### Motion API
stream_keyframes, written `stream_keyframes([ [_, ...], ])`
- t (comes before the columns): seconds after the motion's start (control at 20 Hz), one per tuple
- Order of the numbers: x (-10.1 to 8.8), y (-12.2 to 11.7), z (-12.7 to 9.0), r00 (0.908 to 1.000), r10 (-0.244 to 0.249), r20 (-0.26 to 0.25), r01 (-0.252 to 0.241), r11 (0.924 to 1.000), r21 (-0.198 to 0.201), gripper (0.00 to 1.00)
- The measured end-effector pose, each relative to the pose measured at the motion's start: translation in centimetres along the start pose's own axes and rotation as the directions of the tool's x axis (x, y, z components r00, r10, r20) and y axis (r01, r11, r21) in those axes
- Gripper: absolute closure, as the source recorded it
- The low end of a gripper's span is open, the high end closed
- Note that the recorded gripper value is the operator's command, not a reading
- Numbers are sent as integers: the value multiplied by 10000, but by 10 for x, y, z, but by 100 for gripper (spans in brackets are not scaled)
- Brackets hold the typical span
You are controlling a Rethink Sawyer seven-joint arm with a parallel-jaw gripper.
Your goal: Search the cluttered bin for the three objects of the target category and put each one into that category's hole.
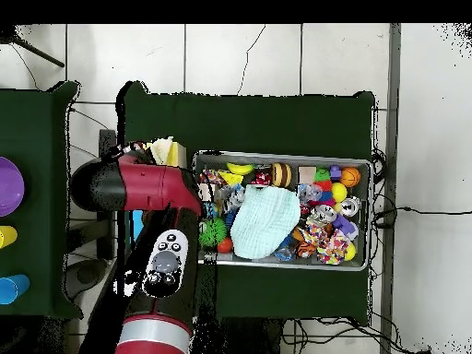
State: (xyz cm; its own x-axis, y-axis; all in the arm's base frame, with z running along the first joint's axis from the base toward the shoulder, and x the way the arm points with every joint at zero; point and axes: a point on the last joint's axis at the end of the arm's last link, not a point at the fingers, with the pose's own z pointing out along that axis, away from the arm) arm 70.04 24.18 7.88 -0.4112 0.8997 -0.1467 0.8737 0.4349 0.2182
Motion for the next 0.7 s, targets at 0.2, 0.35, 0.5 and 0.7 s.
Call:
stream_keyframes([
  [0.2, 0, -2, 0, 10000, 82, -26, -82, 9999, -138, 100],
  [0.35, -1, -4, -1, 9999, 137, -28, -137, 9997, -202, 100],
  [0.5, 0, -5, -1, 9999, 132, -28, -133, 9997, -196, 100],
  [0.7, 2, -5, -1, 9999, 103, -32, -104, 9997, -198, 100],
])
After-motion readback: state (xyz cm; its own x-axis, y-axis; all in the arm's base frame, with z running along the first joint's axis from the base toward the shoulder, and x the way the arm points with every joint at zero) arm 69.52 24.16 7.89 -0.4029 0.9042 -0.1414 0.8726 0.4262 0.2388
